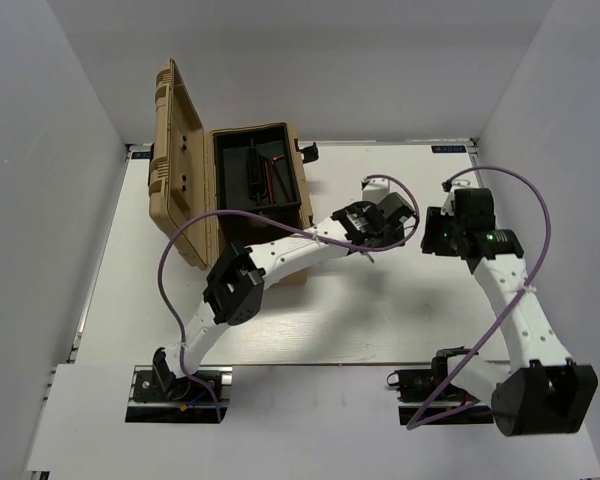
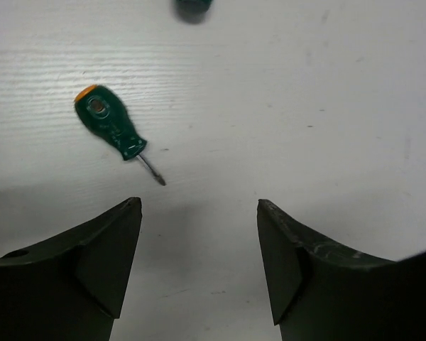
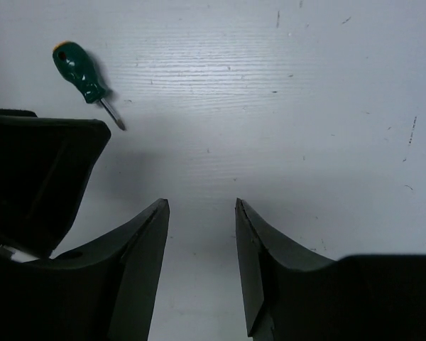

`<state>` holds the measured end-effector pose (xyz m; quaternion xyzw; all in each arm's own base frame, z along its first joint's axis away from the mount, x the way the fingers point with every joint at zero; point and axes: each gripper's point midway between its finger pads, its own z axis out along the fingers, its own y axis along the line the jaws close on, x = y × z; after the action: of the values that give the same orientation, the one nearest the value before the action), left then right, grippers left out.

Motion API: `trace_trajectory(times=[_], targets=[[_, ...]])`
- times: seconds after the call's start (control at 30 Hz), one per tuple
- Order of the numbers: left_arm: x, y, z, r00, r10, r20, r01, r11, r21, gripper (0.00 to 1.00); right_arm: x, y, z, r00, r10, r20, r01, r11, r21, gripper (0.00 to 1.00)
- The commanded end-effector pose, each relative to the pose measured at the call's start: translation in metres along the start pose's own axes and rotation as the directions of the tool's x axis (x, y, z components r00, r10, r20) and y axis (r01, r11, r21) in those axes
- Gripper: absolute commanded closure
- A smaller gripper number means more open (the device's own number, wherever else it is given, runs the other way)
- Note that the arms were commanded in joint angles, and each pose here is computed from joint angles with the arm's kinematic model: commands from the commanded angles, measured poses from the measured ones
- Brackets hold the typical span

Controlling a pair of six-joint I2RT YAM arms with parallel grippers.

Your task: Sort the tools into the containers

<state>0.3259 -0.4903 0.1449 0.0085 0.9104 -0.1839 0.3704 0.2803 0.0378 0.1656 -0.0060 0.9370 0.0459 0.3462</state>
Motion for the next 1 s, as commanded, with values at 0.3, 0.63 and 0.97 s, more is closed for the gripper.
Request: trace_trajectory(times=[0.3,0.63,0.97], targets=[[0.003,0.046,0.031,0.989,-0.143,0.042,0.149,0.964,-0.219,0.27,0.009,-0.01,0.001,0.993,0.099,0.065,-0.096,0.995,-0.036,0.51],[0.015,0.066,0.068,0.991,-0.12,0.059,0.132,0.947,-0.293,0.27,0.018,-0.009,0.0,0.989,0.141,0.044,-0.137,0.987,-0.084,0.51],[0.018,0.07,0.087,0.989,-0.105,0.102,0.132,0.943,-0.305,0.27,0.021,-0.004,0.0,0.988,0.148,0.032,-0.143,0.982,-0.121,0.51]])
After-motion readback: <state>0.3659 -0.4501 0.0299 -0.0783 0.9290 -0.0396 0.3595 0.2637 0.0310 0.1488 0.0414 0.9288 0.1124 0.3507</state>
